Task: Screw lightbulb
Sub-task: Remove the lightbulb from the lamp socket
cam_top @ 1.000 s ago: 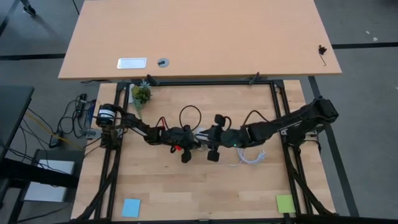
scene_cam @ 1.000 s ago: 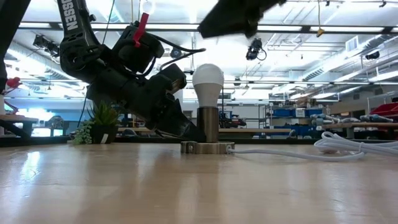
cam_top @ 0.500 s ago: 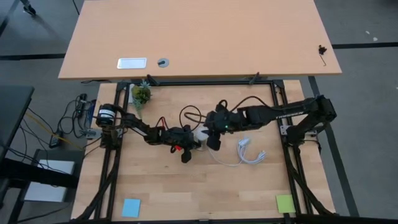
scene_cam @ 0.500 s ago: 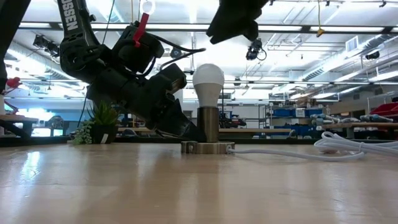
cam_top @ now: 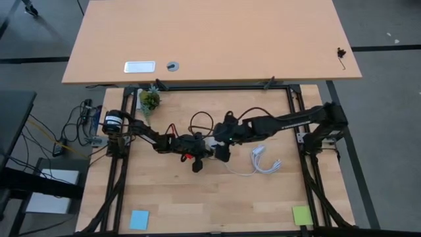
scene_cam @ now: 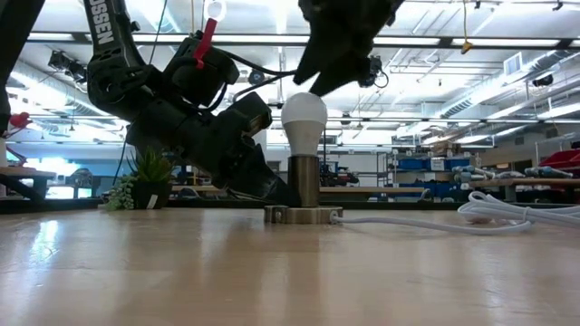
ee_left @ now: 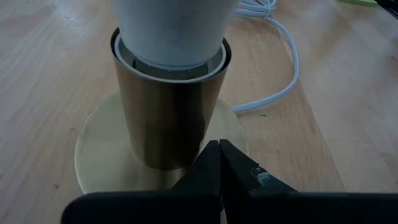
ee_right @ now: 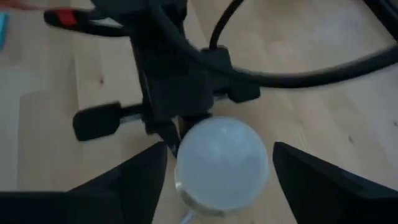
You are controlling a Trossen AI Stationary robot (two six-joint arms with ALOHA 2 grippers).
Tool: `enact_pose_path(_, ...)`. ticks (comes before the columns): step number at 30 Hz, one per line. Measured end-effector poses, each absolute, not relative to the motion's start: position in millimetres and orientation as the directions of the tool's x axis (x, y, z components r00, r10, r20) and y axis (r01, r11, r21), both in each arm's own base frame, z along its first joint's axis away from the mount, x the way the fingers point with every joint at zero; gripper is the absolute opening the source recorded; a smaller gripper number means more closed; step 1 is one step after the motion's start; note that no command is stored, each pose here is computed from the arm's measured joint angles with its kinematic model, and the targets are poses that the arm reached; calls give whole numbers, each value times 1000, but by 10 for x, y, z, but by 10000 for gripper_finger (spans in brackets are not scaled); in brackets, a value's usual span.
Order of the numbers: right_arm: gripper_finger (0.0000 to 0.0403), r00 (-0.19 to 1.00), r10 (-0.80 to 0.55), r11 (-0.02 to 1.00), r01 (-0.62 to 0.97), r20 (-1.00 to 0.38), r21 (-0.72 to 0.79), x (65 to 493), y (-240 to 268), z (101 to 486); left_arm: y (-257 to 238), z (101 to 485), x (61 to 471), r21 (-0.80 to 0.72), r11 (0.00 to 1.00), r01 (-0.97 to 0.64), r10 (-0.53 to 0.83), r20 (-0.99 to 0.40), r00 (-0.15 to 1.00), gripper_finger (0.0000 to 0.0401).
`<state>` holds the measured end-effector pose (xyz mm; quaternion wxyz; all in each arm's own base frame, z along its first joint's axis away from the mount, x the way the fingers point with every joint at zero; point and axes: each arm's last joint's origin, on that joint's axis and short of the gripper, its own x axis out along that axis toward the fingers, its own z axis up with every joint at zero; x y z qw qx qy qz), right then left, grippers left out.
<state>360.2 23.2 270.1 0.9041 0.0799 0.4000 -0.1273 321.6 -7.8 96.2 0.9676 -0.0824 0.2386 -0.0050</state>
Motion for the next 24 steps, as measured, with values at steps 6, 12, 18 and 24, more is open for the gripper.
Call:
enact_pose_path(6, 322, 614, -177, 954, 300, -769, 19, 3693, 230, 2523, -78, 962, 3216, -162, 986, -30, -49, -461, 886, 0)
enact_pose_path(12, 316, 577, -228, 942, 334, -784, -28, 3750, 175, 2391, -77, 962, 3216, -161, 986, -33, -46, -461, 886, 0)
enact_pose_path(18, 290, 571, -227, 958, 277, -789, -75, 3758, 143, 2372, -74, 963, 3217, -158, 987, -38, -39, -460, 887, 0)
enact_pose_path(24, 287, 583, -98, 984, -63, -807, -165, 3761, 172, 2382, -81, 961, 3215, -164, 986, -27, -52, -463, 885, 0)
